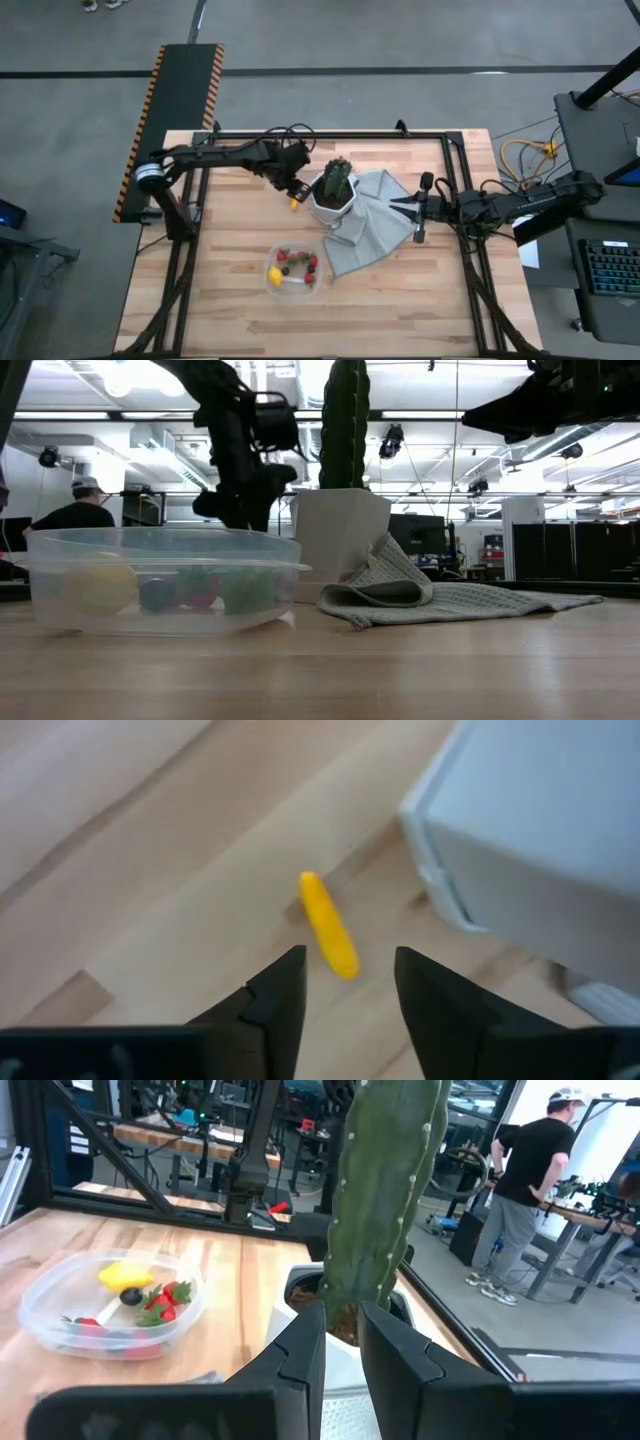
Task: Pick and placing Produce into tupperware
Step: Put the corn into the transparent plastic container
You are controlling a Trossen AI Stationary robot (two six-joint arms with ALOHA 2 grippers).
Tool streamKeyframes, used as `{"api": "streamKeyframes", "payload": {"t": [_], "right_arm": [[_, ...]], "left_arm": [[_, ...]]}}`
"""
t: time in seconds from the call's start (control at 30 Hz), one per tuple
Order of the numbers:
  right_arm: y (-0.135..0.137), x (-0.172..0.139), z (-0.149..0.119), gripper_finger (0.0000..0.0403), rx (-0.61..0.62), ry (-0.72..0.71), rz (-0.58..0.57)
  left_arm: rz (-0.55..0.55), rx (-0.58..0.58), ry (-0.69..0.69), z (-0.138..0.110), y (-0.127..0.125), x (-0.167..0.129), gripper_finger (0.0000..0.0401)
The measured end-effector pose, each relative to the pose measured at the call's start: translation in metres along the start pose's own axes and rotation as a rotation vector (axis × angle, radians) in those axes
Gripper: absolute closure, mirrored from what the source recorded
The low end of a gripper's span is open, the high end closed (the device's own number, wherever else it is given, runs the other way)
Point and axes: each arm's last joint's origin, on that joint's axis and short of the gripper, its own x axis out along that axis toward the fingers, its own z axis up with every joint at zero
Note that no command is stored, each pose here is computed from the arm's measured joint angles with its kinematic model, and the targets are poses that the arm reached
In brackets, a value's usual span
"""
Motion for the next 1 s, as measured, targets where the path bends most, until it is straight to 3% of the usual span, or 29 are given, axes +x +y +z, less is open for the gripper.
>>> {"api": "streamKeyframes", "payload": {"t": [0.4,0.8,1.0], "right_arm": [[0.0,0.0,0.0,0.0346,0.004,0.002,0.0],[0.0,0.0,0.0,0.0346,0.004,0.002,0.001],[0.0,0.0,-0.001,0.0346,0.006,0.006,0.001]], "left_arm": [[0.01,-0.076,0.07,-0.001,0.001,0.028,0.0164],[0.029,-0.094,0.052,0.0,-0.001,0.031,0.0162],[0.146,-0.091,0.02,-0.004,0.007,0.018,0.0162]]}}
